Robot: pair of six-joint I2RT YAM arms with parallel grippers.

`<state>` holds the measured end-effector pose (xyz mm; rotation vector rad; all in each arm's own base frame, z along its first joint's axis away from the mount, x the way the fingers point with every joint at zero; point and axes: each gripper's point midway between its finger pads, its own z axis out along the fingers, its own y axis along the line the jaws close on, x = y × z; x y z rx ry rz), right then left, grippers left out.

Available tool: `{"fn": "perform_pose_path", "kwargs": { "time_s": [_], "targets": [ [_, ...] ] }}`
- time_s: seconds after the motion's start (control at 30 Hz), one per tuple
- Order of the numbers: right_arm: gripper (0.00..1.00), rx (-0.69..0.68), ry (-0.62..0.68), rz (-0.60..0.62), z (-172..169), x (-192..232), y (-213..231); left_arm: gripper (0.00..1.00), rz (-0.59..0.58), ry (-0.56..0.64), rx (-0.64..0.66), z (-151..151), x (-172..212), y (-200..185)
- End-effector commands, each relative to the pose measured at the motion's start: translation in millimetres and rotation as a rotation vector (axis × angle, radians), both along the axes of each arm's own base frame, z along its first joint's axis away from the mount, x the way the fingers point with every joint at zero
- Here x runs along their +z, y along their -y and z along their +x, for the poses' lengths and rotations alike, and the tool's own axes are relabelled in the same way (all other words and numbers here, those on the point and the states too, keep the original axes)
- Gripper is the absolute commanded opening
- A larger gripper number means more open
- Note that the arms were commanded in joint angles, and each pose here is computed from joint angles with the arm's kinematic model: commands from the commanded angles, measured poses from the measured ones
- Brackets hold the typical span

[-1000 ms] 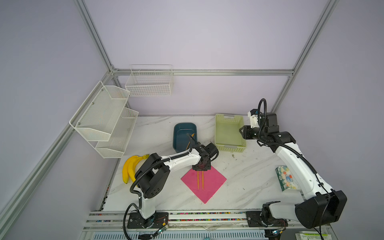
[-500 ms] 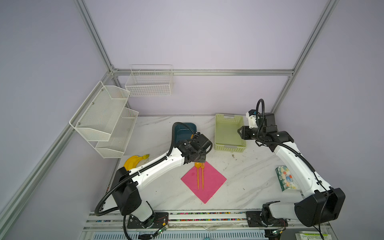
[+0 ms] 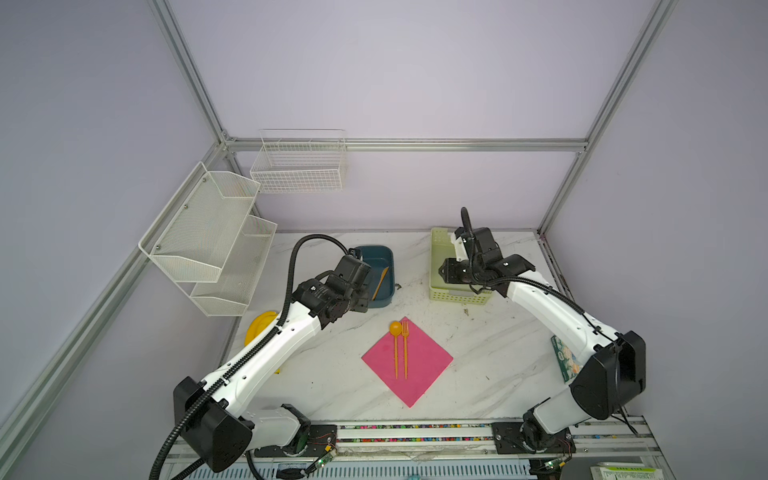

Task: Place the utensils on the paper napkin and roll it up
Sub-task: 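Raise the left gripper toward the teal tub while the right gripper moves toward the tub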

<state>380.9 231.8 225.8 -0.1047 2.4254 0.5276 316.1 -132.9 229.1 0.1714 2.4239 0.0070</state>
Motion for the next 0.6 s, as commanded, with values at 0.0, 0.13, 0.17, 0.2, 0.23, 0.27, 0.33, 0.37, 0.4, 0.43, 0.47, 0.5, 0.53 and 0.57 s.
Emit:
{"fn": "perform_pose_path", "kwargs": {
  "time_s": [0.0, 0.13, 0.17, 0.2, 0.23, 0.27, 0.33, 0.37, 0.4, 0.43, 0.47, 0.5, 0.53, 0.57],
  "targets": [
    [0.34, -0.081, 0.000, 0.025, 7.4, 5.2, -25.2, 0.46, 0.004, 0.040, -0.061, 4.6, 0.9, -9.5],
    [0.32, -0.101, -0.023, -0.017, 9.9, -4.8, -61.7, 0.46, 0.005, 0.044, -0.067, 8.8, -4.2, -21.2],
    [0.31, -0.111, -0.033, -0.035, 11.1, -8.9, -68.4, 0.46, 0.004, 0.045, -0.068, 9.5, -6.7, -23.4],
    [0.31, -0.117, -0.037, -0.045, 12.0, -10.5, -75.0, 0.46, 0.000, 0.053, -0.068, 10.5, -8.5, -24.7],
    [0.31, -0.123, -0.043, -0.053, 13.0, -13.8, -82.8, 0.46, -0.014, 0.065, -0.067, 12.2, -10.9, -26.3],
    [0.31, -0.132, -0.046, -0.057, 14.2, -16.0, -89.8, 0.46, -0.032, 0.075, -0.063, 14.4, -13.4, -27.8],
    [0.31, -0.147, -0.048, -0.053, 17.6, -17.6, -103.2, 0.46, -0.079, 0.071, -0.047, 16.8, -15.3, -31.6],
    [0.31, -0.153, -0.051, -0.051, 18.9, -19.9, -111.0, 0.46, -0.092, 0.067, -0.029, 18.5, -14.4, -35.6],
    [0.31, -0.160, -0.051, -0.045, 20.4, -20.0, -117.2, 0.46, -0.095, 0.068, -0.013, 19.6, -14.2, -39.3],
    [0.31, -0.172, -0.056, -0.044, 22.6, -23.2, -122.7, 0.46, -0.094, 0.074, 0.000, 21.0, -13.1, -43.9],
    [0.31, -0.182, -0.065, -0.040, 24.6, -28.0, -128.4, 0.46, -0.092, 0.078, 0.015, 21.6, -12.7, -48.9],
    [0.31, -0.191, -0.074, -0.037, 26.8, -32.2, -133.0, 0.46, -0.092, 0.085, 0.028, 22.1, -11.3, -52.7],
    [0.32, -0.199, -0.086, -0.037, 29.0, -38.8, -138.4, 0.46, -0.092, 0.094, 0.038, 22.3, -10.3, -56.6],
    [0.32, -0.200, -0.100, -0.040, 30.4, -46.2, -144.0, 0.46, -0.088, 0.104, 0.045, 21.7, -9.0, -60.0]
  ]
}}
